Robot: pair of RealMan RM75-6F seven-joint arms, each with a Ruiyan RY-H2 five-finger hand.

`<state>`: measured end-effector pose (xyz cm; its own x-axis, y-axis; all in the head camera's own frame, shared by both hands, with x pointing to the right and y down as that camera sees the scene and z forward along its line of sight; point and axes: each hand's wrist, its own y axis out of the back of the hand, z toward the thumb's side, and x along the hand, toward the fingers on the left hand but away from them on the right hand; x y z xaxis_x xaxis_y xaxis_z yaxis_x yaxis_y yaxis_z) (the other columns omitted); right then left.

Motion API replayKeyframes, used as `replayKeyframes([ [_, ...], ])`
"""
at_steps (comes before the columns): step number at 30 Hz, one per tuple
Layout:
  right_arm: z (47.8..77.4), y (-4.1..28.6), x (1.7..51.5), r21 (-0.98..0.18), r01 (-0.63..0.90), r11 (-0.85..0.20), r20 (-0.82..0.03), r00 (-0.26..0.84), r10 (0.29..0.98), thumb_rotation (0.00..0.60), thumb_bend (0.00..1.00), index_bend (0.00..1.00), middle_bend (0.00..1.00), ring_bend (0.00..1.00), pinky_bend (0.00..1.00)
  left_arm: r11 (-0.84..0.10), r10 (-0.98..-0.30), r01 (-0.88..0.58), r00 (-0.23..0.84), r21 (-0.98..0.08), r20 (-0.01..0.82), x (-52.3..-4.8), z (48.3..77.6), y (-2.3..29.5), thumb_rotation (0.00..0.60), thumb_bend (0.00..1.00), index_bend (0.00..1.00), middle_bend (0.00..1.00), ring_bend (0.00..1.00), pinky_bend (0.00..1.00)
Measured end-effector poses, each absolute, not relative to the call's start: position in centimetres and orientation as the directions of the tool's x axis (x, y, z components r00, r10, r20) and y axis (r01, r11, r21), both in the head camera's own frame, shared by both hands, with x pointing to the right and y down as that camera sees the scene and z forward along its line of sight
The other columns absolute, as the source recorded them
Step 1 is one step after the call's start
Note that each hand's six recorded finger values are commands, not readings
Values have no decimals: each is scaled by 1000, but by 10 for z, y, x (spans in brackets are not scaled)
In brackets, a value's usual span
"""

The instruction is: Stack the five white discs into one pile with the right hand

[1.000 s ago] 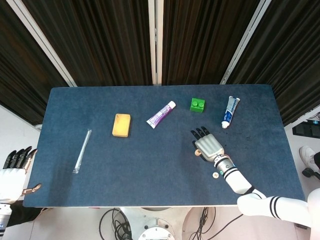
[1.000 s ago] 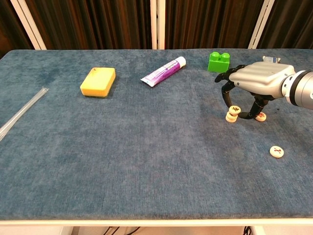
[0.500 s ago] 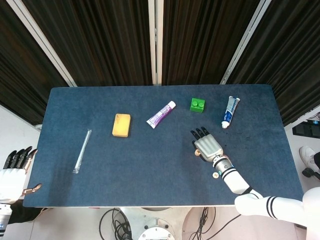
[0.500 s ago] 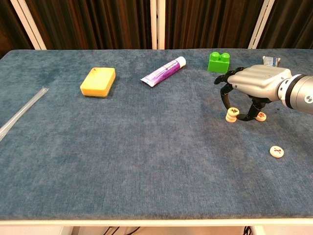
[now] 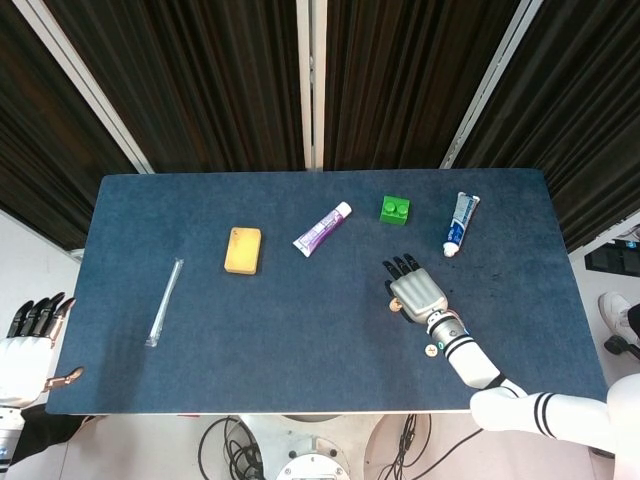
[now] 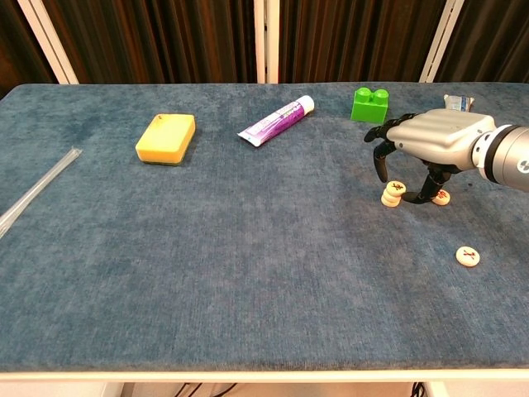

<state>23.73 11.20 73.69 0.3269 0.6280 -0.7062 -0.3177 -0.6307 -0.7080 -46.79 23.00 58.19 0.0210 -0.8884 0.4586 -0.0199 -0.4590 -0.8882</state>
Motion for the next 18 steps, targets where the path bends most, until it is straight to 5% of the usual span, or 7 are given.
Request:
replayKeyframes([
  [18,726,115,255,-709,-317,-629,-705,306,640,600,236,363,36,0,0,-462,-887,-20,19,-887,461,-468,582,231,600,26,0,0,0,0],
])
